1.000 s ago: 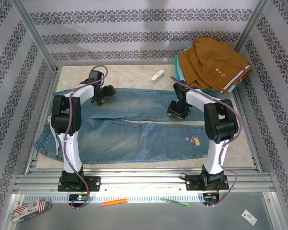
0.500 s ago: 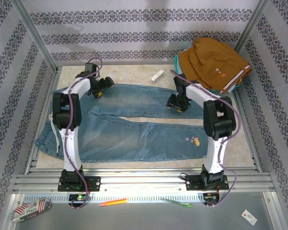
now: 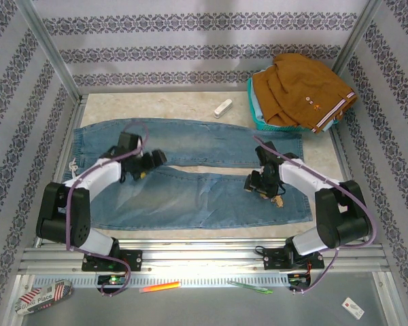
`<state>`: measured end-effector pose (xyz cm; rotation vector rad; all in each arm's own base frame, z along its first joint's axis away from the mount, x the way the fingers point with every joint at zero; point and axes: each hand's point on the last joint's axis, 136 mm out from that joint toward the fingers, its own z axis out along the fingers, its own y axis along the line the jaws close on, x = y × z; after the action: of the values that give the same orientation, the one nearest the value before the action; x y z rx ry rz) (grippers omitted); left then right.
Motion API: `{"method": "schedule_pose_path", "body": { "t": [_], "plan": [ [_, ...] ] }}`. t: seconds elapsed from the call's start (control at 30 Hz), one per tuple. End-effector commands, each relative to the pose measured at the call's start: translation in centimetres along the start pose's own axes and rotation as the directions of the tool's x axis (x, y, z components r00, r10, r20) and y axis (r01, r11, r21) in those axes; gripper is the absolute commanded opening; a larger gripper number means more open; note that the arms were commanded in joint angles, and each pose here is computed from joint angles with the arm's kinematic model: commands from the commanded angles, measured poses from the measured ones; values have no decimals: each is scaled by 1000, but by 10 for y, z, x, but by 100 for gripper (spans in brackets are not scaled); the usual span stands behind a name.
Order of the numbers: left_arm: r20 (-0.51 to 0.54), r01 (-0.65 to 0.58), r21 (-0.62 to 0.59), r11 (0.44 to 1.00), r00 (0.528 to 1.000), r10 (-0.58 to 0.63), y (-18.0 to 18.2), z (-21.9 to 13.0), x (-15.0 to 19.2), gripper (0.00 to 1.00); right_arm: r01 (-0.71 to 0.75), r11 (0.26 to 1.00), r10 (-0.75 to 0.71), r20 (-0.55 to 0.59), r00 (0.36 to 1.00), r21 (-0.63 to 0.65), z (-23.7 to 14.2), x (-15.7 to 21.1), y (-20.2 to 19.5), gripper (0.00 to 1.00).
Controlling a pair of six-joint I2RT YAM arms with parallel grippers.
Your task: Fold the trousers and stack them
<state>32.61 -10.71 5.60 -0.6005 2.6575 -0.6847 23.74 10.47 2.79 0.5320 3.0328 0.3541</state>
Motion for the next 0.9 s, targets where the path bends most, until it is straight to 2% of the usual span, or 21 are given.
{"method": "schedule_pose_path", "body": {
  "t": [0.0, 0.1, 0.3, 0.4, 0.5, 0.6, 0.7, 0.77, 0.87],
  "plan": [
    [28, 52, 22, 998, 998, -52, 11, 11, 9, 89, -35, 999, 35, 33, 999, 2, 5, -10, -4, 54],
    [34, 98, 15, 995, 995, -98, 22, 18, 19, 87, -59, 995, 51, 96, 994, 86, 8, -28, -21, 55],
    [68, 137, -63, 989, 989, -133, 27, 19, 42, 87, -157, 987, 156, 17, 988, 28, 5, -55, -27, 56],
    [118, 176, -58, 983, 979, -168, 25, 12, 49, 86, -192, 981, 192, 23, 981, 29, 1, -73, -39, 55],
    [122, 160, -46, 986, 980, -154, 17, 4, 50, 86, -219, 975, 219, 15, 976, -26, -5, -79, -37, 54],
    [141, 93, -67, 993, 987, -83, 6, -13, 39, 88, -205, 977, 207, 37, 978, -64, -16, -79, -30, 54],
    [211, 39, -124, 991, 978, -12, 0, -42, 17, 91, -169, 981, 175, 66, 982, -96, -31, -73, -20, 54],
    [257, 55, -143, 988, 966, -17, 2, -64, 2, 100, -143, 982, 153, 84, 985, -122, -41, -68, -12, 54],
    [339, 178, -158, 971, 934, -116, 27, -100, -20, 100, -113, 980, 130, 93, 987, -163, -50, -56, -1, 54]
  ]
}}
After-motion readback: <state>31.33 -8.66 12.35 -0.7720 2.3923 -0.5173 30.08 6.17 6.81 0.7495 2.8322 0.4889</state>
